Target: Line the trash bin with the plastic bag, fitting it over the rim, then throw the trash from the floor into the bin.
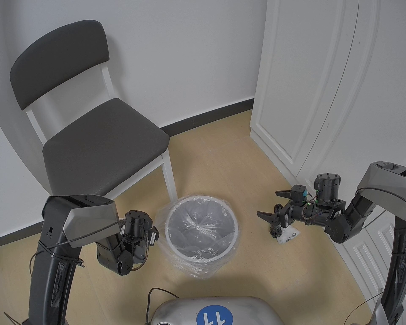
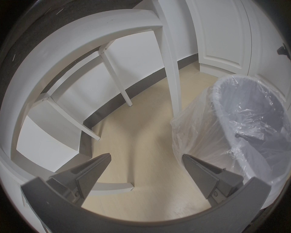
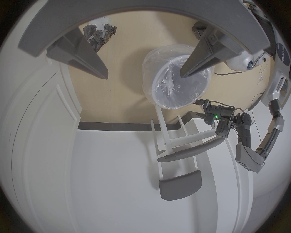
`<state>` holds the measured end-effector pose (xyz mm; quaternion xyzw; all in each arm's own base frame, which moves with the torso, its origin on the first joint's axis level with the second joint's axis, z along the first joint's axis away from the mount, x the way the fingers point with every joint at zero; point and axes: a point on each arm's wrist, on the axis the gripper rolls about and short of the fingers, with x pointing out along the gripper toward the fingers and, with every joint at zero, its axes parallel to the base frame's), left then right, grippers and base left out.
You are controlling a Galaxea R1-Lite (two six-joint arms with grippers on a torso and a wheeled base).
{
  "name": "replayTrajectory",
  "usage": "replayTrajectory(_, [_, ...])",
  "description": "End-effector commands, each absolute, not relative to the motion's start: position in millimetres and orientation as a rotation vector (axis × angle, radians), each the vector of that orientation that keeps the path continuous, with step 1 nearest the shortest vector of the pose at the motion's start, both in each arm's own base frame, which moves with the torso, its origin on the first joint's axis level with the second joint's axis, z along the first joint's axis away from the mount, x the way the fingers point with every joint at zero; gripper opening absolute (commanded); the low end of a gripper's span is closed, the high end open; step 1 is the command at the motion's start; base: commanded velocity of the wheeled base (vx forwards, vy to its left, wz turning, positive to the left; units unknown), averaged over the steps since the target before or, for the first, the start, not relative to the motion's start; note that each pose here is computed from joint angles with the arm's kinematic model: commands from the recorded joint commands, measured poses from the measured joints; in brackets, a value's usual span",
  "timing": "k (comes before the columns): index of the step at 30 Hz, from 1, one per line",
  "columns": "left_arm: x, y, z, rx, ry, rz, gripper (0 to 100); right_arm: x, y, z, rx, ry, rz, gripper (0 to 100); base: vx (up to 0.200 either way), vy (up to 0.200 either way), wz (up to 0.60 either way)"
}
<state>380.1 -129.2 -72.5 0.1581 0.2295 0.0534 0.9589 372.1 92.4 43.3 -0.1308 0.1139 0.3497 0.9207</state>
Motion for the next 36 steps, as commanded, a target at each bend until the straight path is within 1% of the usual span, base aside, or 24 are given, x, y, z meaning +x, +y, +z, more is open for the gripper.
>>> replayTrajectory(1, [377,-128,-67,0.303,0.463,0.113,100,373,95,44,-0.263,0.229,0.725,100,0.0,0.0,0.0])
replayTrajectory(10, [366,-129,-33,0.258,0.414,0.11,100,369,106,54,-0.192,0.228,0.741,100,0.0,0.0,0.0])
replayTrajectory(15, [357,-141,-16,0.254,0.384,0.072,100,369,109,54,-0.193,0.235,0.719,100,0.0,0.0,0.0])
replayTrajectory(19, [352,-153,-11,0.257,0.372,0.041,100,369,109,54,-0.194,0.237,0.713,100,0.0,0.0,0.0])
replayTrajectory(24, [342,-174,-13,0.278,0.376,-0.019,100,367,113,54,-0.196,0.234,0.722,100,0.0,0.0,0.0])
replayTrajectory(28, [339,-193,-24,0.312,0.406,-0.069,100,367,113,53,-0.196,0.239,0.721,100,0.0,0.0,0.0])
replayTrajectory(34, [348,-203,-38,0.34,0.447,-0.077,100,367,113,52,-0.197,0.245,0.714,100,0.0,0.0,0.0])
replayTrajectory(36, [351,-205,-41,0.364,0.483,-0.069,100,367,113,52,-0.198,0.243,0.714,100,0.0,0.0,0.0])
